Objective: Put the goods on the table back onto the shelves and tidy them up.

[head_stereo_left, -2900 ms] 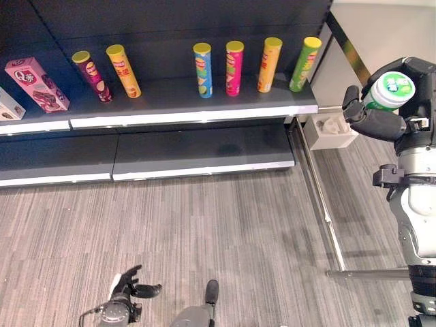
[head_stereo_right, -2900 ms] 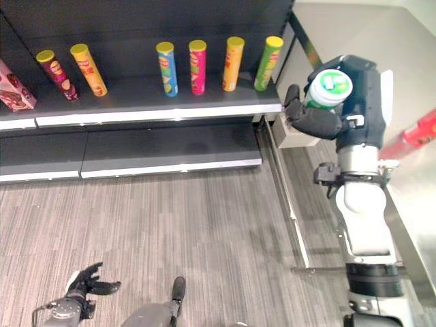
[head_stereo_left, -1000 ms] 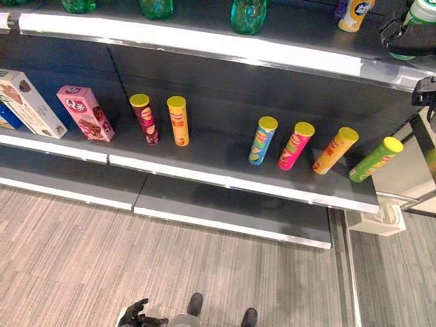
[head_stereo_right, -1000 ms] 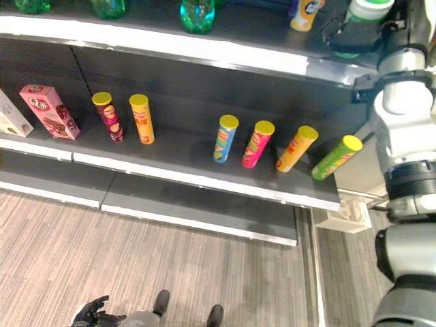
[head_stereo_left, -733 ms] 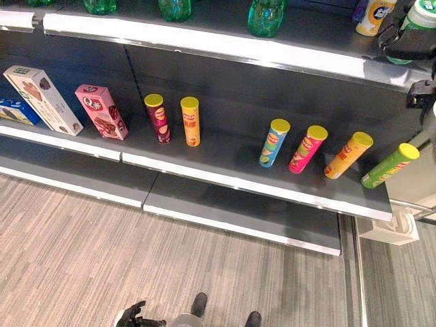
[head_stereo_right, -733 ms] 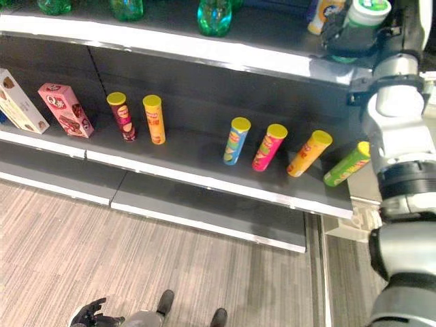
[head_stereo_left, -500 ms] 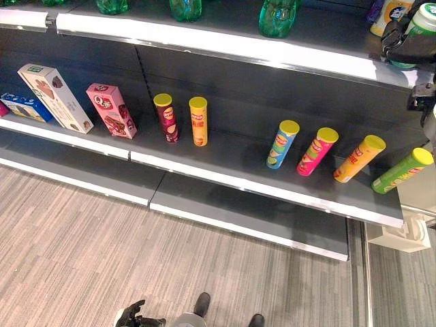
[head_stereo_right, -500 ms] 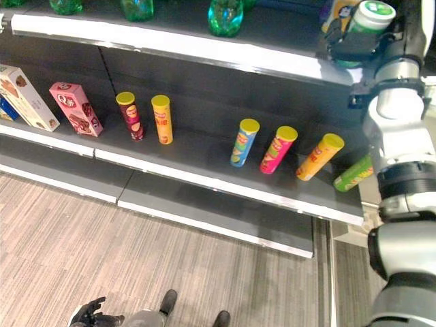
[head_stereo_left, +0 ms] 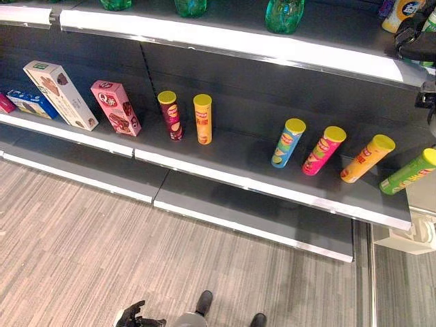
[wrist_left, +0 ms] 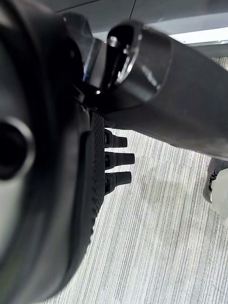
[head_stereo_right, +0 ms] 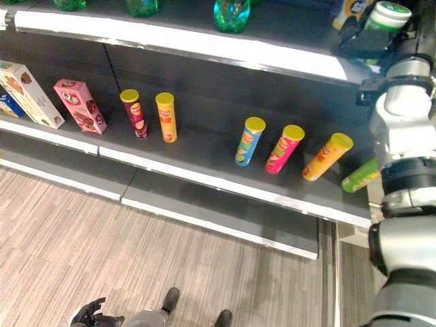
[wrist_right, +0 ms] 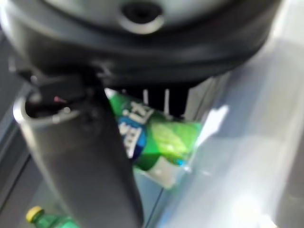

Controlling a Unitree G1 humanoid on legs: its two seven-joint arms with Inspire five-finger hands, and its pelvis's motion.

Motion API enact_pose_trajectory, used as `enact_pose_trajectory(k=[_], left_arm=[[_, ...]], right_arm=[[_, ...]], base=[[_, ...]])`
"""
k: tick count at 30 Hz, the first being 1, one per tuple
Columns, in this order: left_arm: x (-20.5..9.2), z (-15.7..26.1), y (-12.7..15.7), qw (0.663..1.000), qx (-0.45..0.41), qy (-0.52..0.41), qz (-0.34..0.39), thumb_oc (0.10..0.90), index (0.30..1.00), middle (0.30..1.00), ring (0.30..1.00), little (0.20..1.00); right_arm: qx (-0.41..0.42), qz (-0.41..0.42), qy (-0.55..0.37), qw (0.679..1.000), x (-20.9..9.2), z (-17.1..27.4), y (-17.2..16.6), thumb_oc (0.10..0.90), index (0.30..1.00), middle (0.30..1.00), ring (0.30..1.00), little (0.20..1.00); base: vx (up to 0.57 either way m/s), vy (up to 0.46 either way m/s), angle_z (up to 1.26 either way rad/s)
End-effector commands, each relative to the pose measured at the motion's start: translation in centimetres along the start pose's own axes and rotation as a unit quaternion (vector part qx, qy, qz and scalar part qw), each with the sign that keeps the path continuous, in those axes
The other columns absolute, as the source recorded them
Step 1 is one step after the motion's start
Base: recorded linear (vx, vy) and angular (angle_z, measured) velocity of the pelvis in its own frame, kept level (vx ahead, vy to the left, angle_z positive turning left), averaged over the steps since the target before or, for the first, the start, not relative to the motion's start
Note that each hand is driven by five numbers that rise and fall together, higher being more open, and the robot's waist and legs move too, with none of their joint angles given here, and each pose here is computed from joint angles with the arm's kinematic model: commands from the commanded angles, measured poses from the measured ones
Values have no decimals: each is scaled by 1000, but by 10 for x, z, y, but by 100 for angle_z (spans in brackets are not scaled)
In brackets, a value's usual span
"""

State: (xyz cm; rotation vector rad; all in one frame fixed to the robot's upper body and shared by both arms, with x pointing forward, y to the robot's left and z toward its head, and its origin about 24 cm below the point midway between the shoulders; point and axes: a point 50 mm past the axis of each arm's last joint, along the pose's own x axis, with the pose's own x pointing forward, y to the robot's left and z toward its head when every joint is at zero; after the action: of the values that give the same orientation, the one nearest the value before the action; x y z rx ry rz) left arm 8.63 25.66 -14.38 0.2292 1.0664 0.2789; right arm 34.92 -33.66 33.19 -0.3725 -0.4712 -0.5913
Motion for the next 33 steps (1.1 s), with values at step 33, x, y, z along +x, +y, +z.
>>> enact_pose_trajectory(k=[33], left_arm=[[2,-1,20,999,41,2,33,800,900,900,900,900]], right_arm=[[76,11,-86,993,5,53,27,400,300,300,300,300]], base=[[1,0,0]])
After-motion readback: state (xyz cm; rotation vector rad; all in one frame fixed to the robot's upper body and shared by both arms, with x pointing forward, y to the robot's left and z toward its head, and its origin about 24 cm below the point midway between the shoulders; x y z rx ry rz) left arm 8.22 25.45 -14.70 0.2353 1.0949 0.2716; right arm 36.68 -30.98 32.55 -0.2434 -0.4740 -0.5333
